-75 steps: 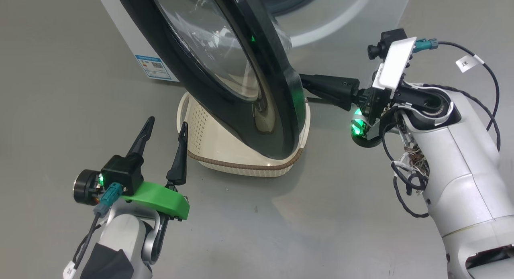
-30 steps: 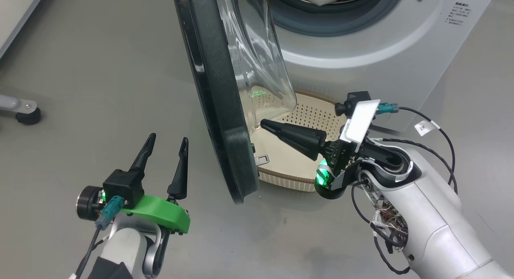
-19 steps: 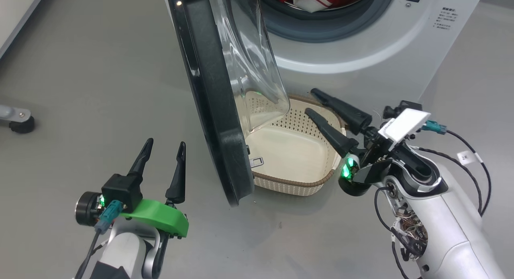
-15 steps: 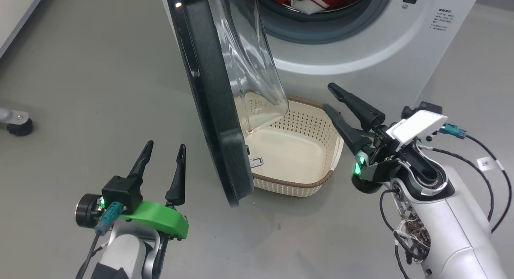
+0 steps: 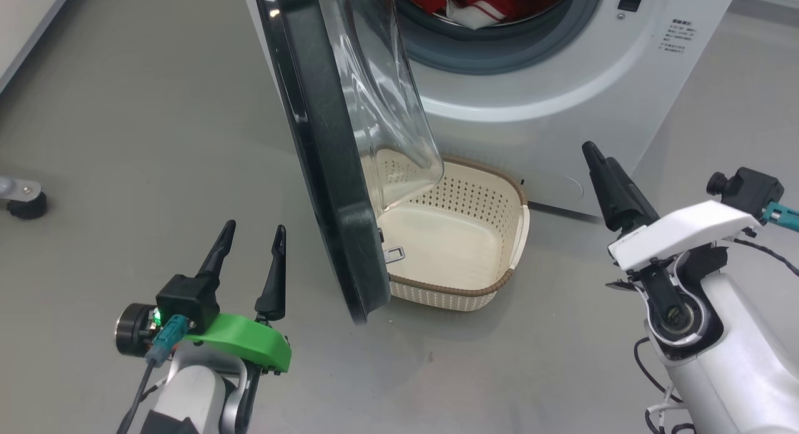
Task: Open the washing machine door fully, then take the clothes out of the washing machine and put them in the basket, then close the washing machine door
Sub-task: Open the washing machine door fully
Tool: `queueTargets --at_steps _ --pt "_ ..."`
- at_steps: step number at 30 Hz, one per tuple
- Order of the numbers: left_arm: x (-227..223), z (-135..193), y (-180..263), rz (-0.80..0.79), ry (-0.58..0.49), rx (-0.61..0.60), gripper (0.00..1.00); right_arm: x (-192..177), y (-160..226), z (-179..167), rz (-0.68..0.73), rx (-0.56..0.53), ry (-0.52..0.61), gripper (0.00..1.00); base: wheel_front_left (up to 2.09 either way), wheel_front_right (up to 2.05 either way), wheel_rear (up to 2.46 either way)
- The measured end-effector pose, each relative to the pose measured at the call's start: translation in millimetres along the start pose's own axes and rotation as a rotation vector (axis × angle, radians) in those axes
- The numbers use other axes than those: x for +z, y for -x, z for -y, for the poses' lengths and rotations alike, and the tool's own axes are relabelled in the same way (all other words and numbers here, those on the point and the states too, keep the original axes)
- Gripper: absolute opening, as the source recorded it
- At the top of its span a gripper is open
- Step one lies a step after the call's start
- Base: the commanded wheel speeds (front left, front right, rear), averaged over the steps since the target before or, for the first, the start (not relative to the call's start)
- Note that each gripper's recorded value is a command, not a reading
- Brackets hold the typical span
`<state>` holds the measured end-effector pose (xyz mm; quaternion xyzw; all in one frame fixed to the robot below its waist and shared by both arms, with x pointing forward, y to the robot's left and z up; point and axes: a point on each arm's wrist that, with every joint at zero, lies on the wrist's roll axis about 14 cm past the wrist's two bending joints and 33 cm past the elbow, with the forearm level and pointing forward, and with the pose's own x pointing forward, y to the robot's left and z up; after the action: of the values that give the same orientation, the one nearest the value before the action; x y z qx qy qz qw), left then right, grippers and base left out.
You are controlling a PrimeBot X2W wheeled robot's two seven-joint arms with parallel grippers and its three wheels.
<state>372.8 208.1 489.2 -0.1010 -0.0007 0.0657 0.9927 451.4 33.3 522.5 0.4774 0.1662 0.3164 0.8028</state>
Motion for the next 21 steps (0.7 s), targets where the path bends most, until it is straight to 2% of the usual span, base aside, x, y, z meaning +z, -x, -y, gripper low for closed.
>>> queueTargets --at_steps 8,12,21 --pt "-3.3 -0.4 5.4 -0.009 0.005 0.004 1.00 11.9 22.5 24.8 0.089 -0.052 0.413 1.00 0.00 0.00 0.00" --pt "-3.3 -1.0 6.8 -0.009 0.008 0.008 1.00 14.2 29.8 32.5 0.128 -0.083 0.537 1.00 0.00 0.00 0.00" --pt "-2.3 -0.1 8.8 -0.005 0.015 0.007 1.00 11.0 34.1 33.1 0.085 -0.120 0.835 1.00 0.00 0.00 0.00"
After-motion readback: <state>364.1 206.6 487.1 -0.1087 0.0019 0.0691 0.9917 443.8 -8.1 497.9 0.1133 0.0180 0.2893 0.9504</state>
